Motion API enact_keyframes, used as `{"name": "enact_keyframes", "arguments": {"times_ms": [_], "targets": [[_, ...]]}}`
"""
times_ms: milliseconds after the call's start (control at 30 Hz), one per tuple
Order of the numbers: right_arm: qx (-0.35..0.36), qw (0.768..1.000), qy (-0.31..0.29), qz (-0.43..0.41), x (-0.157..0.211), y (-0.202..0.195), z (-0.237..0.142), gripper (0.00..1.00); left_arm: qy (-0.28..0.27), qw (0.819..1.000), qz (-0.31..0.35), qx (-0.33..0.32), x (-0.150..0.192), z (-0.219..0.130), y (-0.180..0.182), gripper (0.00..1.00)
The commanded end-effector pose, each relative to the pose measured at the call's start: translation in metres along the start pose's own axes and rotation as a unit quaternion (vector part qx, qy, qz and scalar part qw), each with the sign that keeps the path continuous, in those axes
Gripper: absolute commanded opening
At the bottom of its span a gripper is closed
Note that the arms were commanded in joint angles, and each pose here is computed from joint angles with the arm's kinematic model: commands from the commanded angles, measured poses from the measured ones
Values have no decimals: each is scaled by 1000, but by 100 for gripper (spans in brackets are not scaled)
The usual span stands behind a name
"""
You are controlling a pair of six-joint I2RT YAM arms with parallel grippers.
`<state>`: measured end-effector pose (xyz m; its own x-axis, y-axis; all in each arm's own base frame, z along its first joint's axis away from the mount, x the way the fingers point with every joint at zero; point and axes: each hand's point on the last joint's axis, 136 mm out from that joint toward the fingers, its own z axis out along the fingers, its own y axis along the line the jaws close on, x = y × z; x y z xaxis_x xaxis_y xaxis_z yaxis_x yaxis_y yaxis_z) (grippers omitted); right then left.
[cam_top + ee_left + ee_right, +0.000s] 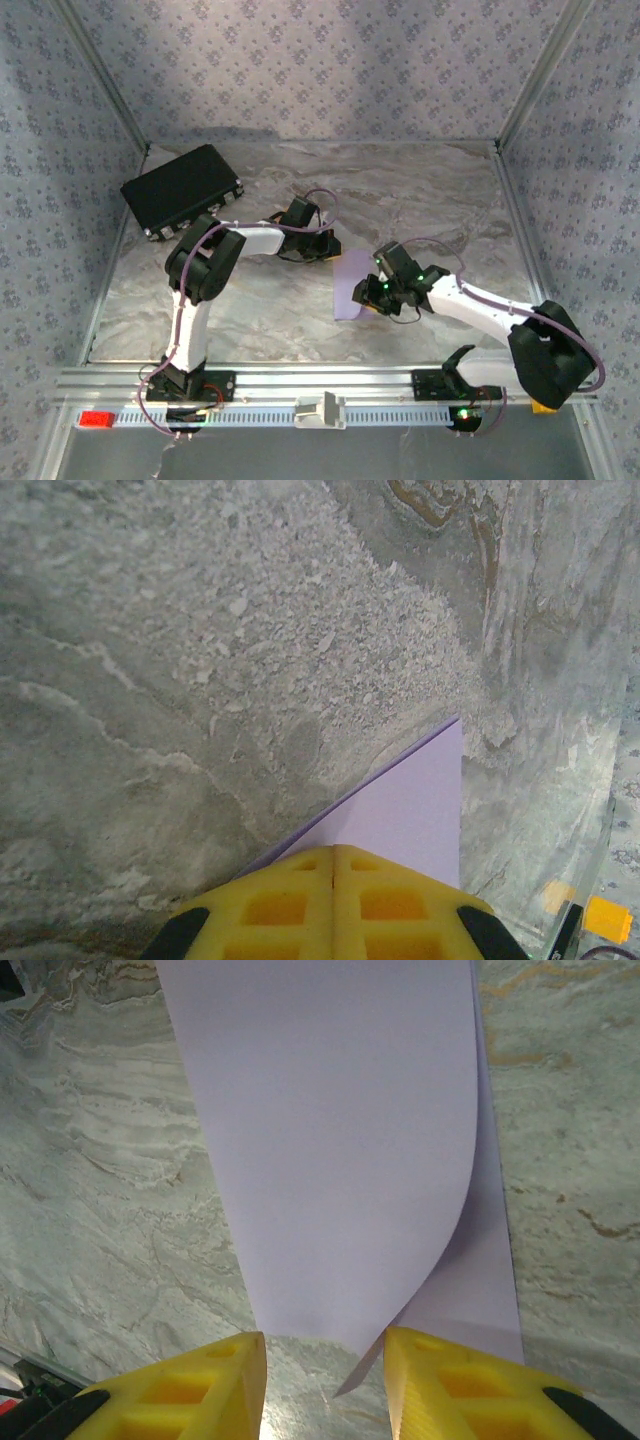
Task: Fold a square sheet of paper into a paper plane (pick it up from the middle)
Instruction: Fold the triangle a second time at the center of the table.
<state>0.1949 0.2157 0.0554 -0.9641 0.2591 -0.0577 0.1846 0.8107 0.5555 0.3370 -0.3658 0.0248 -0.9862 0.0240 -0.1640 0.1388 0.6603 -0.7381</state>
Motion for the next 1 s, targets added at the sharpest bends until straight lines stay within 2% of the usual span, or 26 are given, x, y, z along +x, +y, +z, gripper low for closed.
{"name": "enact_keyframes", "arguments": {"times_ms": [0,233,533,967], "targets": [[-8,1000,-1,16,-3,0,4,37,46,997,-33,-51,33,2,28,6],[20,999,10,42,5,-21,5,37,46,997,-32,-51,32,2,28,6],[11,998,8,57,7,-28,7,38,47,997,-32,-51,31,2,27,6],[-69,996,-25,55,-11,-11,10,37,47,997,-30,-47,30,3,25,6]]}}
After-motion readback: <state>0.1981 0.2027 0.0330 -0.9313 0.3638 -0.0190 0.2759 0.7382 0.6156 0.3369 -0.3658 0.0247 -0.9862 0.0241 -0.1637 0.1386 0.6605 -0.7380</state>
